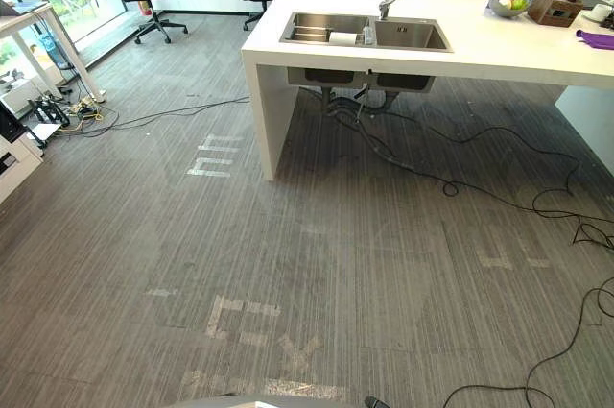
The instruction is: Walk over to the sink, pick up the cup, carry it to the dishwasher, place the cup inside the dishwasher, then close the dishwasher door
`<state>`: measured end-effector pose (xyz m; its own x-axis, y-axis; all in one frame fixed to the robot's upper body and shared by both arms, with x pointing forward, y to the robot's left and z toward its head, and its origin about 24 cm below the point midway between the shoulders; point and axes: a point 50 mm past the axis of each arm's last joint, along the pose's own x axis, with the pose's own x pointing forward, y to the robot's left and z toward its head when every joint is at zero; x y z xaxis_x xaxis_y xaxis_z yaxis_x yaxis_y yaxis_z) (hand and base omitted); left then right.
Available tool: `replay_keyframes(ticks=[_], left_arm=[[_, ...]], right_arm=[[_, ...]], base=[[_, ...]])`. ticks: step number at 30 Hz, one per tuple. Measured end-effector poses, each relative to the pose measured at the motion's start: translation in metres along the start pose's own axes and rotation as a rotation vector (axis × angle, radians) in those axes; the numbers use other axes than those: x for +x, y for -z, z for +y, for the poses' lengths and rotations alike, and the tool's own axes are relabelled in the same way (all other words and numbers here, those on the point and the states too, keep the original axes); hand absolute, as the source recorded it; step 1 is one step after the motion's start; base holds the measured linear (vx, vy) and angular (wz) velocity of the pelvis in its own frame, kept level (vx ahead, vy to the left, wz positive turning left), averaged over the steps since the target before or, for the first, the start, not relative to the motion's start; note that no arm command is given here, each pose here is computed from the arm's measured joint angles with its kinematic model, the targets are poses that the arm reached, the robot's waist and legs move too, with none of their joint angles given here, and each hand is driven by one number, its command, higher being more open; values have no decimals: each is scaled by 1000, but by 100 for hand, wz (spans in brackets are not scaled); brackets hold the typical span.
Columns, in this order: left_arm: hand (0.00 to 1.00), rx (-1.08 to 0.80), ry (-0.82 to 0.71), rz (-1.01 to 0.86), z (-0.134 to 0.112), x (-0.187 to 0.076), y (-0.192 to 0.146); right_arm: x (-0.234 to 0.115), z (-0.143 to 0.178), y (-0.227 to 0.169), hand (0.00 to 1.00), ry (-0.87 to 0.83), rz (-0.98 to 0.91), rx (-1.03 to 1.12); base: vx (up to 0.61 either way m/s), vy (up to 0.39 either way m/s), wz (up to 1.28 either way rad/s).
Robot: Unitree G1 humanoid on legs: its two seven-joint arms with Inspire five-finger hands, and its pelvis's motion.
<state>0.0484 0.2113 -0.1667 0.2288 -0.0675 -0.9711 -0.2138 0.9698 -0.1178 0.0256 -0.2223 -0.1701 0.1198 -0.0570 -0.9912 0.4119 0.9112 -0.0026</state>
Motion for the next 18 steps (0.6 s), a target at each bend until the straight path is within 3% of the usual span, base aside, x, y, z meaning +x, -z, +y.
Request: replay_keyframes(ticks=[5,11,18], left_arm=[[100,83,16,-106,-7,1,-14],[100,201,-14,-171,-8,1,-20],[100,204,-32,-185,-6,1,-18]], right_arm=[[1,18,-24,100,-14,-115,-178],[2,19,-25,100,-19,-115,-196],[2,19,-23,100,-34,-111,-197]], base=[[30,-18,5],[0,0,0],[0,0,0]])
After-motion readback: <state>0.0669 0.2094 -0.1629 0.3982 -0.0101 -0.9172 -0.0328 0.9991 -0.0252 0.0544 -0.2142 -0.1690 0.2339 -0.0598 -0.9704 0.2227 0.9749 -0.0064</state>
